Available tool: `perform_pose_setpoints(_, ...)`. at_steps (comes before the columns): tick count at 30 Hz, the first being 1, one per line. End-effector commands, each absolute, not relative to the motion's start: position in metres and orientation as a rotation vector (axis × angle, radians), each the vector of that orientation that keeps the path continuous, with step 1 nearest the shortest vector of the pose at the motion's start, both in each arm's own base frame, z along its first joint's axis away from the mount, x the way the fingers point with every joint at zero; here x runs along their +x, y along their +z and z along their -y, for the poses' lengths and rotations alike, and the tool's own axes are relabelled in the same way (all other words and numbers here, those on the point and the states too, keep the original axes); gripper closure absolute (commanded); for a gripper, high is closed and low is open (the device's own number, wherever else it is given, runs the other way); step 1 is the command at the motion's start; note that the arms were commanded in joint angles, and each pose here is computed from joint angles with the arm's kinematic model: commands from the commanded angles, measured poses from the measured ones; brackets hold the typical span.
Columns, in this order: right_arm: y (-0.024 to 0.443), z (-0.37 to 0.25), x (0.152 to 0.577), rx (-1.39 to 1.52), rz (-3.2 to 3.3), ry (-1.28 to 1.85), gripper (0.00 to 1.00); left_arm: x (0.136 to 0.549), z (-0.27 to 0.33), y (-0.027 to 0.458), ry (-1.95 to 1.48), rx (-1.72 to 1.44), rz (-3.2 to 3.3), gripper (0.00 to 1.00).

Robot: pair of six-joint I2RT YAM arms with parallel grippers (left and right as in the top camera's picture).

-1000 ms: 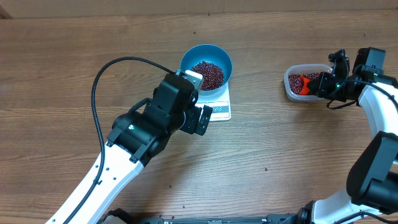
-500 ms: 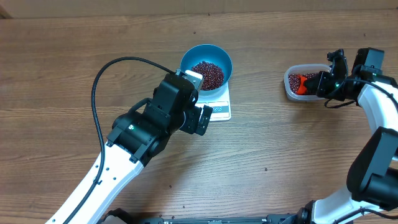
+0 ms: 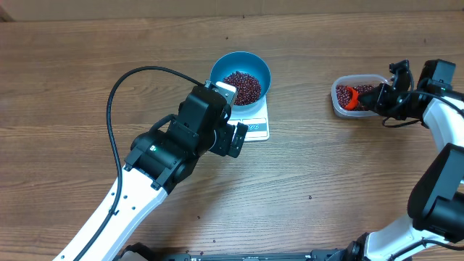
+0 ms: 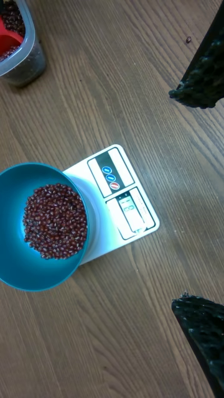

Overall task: Scoop item into bowl and weigh 150g on scale
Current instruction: 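Dip the scoop into the red beans a third time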

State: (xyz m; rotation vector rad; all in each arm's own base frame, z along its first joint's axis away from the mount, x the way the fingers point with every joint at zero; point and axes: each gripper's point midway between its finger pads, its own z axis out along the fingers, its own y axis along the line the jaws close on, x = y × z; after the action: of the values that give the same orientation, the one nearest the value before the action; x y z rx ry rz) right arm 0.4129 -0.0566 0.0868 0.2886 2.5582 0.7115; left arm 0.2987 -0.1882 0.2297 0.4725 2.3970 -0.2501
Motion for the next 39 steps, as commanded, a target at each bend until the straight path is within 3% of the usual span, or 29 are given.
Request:
perform_pose_setpoints(1, 0.076, 0.06, 0.41, 0.336, -2.576, 0.745, 0.96, 0.299, 0.19, 0.229, -0.258, 0.479, -2.398, 0.0)
perform_pose_setpoints(21, 0.046, 0.071, 0.41, 0.431, -2.597, 0.799, 0.96, 0.299, 0.19, 0.229, -0.258, 0.479, -2.398, 0.0)
perform_pose_setpoints(39, 0.088, 0.088, 0.409, 0.47, -2.32, 1.145, 0.96, 0.299, 0.19, 0.229, -0.258, 0.479, -2.398, 0.0)
